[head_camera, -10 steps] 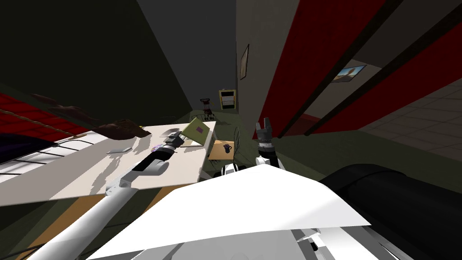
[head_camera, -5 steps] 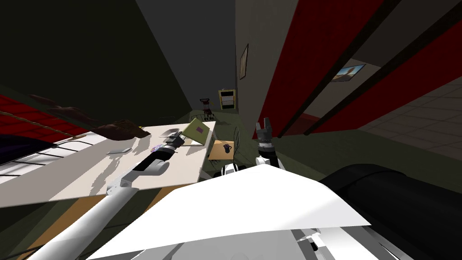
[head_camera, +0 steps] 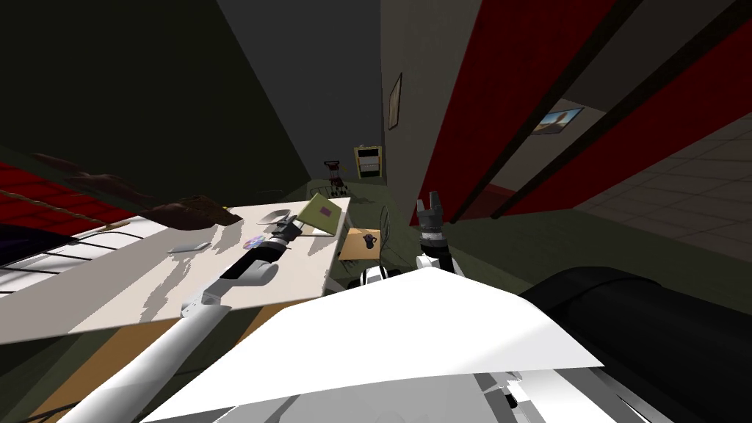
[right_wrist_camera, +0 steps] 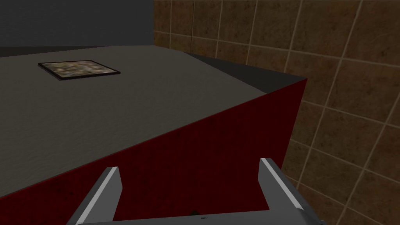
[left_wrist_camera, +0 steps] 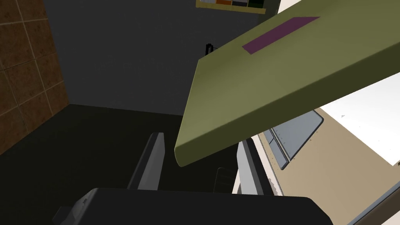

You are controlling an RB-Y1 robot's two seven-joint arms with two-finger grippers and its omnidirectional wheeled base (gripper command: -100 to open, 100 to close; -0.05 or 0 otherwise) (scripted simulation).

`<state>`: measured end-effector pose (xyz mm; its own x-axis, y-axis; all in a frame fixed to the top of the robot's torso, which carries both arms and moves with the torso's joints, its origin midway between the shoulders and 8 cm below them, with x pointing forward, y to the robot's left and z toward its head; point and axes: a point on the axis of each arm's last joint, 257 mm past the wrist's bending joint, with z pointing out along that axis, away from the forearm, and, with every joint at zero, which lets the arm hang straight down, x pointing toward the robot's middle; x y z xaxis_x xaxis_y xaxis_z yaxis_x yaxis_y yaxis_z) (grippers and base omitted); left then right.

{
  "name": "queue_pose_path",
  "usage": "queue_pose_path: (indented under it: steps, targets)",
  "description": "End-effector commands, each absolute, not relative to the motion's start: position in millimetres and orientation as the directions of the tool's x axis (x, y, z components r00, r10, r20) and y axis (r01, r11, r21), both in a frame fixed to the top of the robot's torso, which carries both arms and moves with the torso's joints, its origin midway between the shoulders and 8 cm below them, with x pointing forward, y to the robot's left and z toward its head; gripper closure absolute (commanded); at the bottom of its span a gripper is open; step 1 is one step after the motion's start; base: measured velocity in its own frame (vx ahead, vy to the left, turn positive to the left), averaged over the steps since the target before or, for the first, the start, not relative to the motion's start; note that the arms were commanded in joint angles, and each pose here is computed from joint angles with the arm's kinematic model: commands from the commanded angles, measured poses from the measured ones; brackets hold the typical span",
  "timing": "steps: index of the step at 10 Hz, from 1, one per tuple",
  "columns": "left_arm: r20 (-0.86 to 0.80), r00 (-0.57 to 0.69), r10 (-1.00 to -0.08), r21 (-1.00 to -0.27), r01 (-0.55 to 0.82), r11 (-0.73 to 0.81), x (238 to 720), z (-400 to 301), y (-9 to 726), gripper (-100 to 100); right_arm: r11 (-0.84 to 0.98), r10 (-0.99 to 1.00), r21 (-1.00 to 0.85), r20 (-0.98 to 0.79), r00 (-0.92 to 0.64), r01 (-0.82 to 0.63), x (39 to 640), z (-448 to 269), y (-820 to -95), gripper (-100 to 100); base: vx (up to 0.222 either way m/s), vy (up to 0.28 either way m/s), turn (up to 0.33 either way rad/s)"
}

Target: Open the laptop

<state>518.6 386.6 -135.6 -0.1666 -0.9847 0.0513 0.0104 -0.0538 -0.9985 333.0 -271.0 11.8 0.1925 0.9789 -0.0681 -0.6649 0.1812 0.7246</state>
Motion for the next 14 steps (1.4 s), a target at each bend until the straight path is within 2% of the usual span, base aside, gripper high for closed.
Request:
queue_pose_path:
  steps: [1, 3, 4, 9, 10, 14]
  targets:
    - [0.063, -0.169, -0.984, -0.998, 0.001, -0.064, 516.6, -141.5, 382.9, 100, 0.181, 0.979, 0.725, -0.068, 0.193, -0.665, 333.0, 11.8, -271.0, 0, 0.003, -0.003, 0.011]
    - [0.063, -0.169, -0.984, -0.998, 0.001, -0.064, 516.6, -141.5, 382.9, 100, 0.181, 0.979, 0.725, -0.068, 0.192, -0.665, 333.0, 11.9, -271.0, 0, -0.003, 0.003, -0.011]
    - [0.060, -0.159, -0.986, -0.998, 0.005, -0.061, 522.7, -123.6, 393.5, -100, 0.181, 0.979, 0.725, -0.068, 0.192, -0.665, 333.0, 11.9, -271.0, 0, -0.034, -0.010, -0.049]
    - [0.060, -0.142, -0.988, -0.998, 0.005, -0.061, 532.7, -89.2, 408.6, -100, 0.181, 0.979, 0.725, -0.068, 0.192, -0.665, 333.1, 11.9, -270.9, 0, -0.048, -0.021, -0.043]
    - [0.060, -0.140, -0.988, -0.998, 0.003, -0.061, 533.2, -88.5, 409.0, 0, 0.181, 0.979, 0.725, -0.068, 0.192, -0.665, 333.1, 11.9, -271.0, 0, -0.005, -0.003, 0.002]
    - [0.061, -0.140, -0.988, -0.998, 0.000, -0.061, 532.9, -90.0, 409.2, 0, 0.181, 0.979, 0.725, -0.068, 0.193, -0.665, 333.0, 11.8, -271.0, 0, 0.000, 0.000, 0.000]
